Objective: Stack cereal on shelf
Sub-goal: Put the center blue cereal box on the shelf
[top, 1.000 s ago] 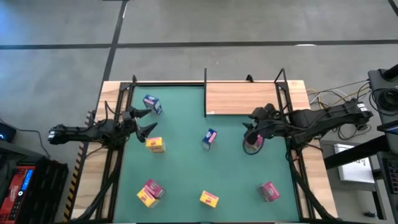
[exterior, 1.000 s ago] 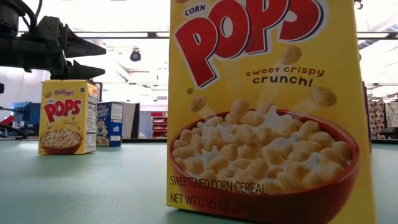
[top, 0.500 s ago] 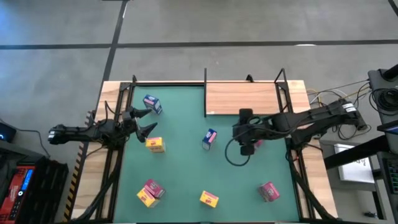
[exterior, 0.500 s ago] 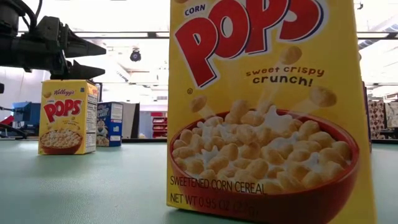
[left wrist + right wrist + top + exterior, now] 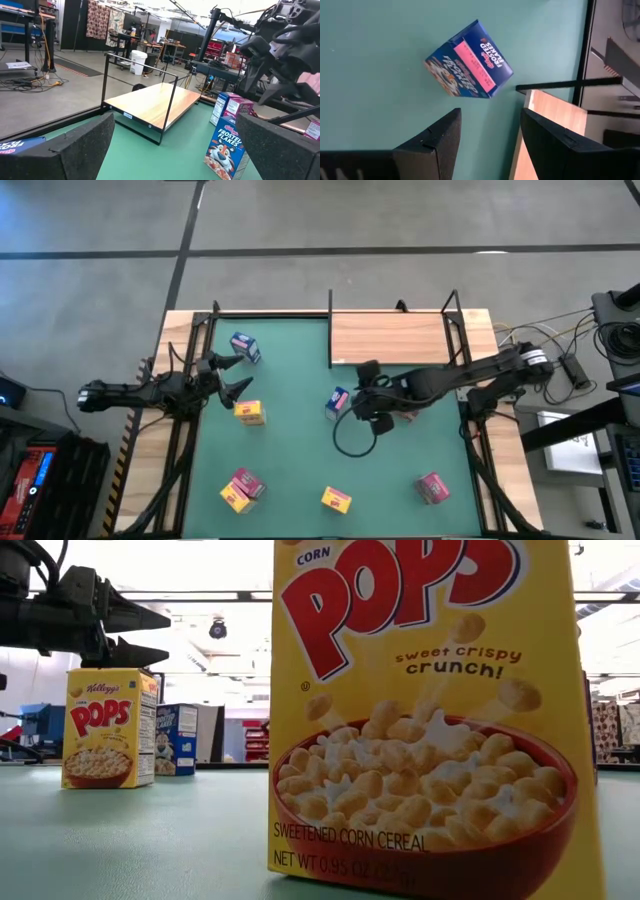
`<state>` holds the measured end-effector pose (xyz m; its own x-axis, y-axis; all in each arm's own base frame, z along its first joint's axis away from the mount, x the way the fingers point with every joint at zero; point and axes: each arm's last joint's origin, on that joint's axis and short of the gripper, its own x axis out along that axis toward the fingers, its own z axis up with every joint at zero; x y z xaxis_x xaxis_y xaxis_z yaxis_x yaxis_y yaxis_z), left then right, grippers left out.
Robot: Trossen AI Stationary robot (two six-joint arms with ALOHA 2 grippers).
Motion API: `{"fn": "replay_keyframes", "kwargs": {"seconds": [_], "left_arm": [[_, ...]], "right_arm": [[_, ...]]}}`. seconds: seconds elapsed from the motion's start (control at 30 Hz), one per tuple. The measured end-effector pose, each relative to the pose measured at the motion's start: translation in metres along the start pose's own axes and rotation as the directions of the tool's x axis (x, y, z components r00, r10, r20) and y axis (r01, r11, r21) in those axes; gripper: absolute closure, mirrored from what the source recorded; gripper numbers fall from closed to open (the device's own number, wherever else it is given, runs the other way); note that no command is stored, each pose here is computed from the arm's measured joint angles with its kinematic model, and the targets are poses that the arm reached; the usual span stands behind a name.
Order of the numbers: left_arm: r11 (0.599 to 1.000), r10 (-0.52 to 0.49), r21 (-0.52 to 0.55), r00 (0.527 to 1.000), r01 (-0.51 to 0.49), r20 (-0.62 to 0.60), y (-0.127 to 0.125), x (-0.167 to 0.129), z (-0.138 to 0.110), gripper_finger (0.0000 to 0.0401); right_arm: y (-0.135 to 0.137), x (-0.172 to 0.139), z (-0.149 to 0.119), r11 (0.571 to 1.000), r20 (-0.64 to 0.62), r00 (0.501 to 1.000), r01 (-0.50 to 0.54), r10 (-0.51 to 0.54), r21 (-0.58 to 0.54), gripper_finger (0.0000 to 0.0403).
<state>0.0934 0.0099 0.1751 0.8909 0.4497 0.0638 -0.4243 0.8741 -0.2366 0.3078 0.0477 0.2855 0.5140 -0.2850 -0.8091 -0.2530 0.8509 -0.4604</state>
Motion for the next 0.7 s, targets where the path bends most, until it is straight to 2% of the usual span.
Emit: {"fn": "replay_keyframes", "kwargs": {"seconds": [0.2, 0.43, 0.53, 0.7], "left_arm": [[1.0, 0.001, 0.0, 1.0, -0.001, 0.0, 0.0, 0.0, 0.0, 0.0001], [1.0, 0.0, 0.0, 1.0, 0.0, -0.001, 0.0, 0.0, 0.0, 0.0001], [1.0, 0.0, 0.0, 1.0, 0.0, -0.001, 0.0, 0.0, 0.0, 0.0001], [1.0, 0.0, 0.001, 1.0, 0.0, -0.001, 0.0, 0.0, 0.0, 0.0001]], "right_arm": [[-0.003, 0.017, 0.007, 1.0, -0.01, 1.0, 0.011, -0.011, -0.003, 0.0211], [-0.004, 0.028, 0.01, 0.991, -0.02, 1.0, -0.001, -0.002, -0.131, 0.0211], [-0.004, 0.034, 0.01, 0.984, -0.012, 0.998, -0.056, 0.055, -0.167, 0.0211], [-0.011, 0.037, 0.01, 0.983, 0.024, 0.993, -0.108, 0.113, -0.151, 0.0211]]}}
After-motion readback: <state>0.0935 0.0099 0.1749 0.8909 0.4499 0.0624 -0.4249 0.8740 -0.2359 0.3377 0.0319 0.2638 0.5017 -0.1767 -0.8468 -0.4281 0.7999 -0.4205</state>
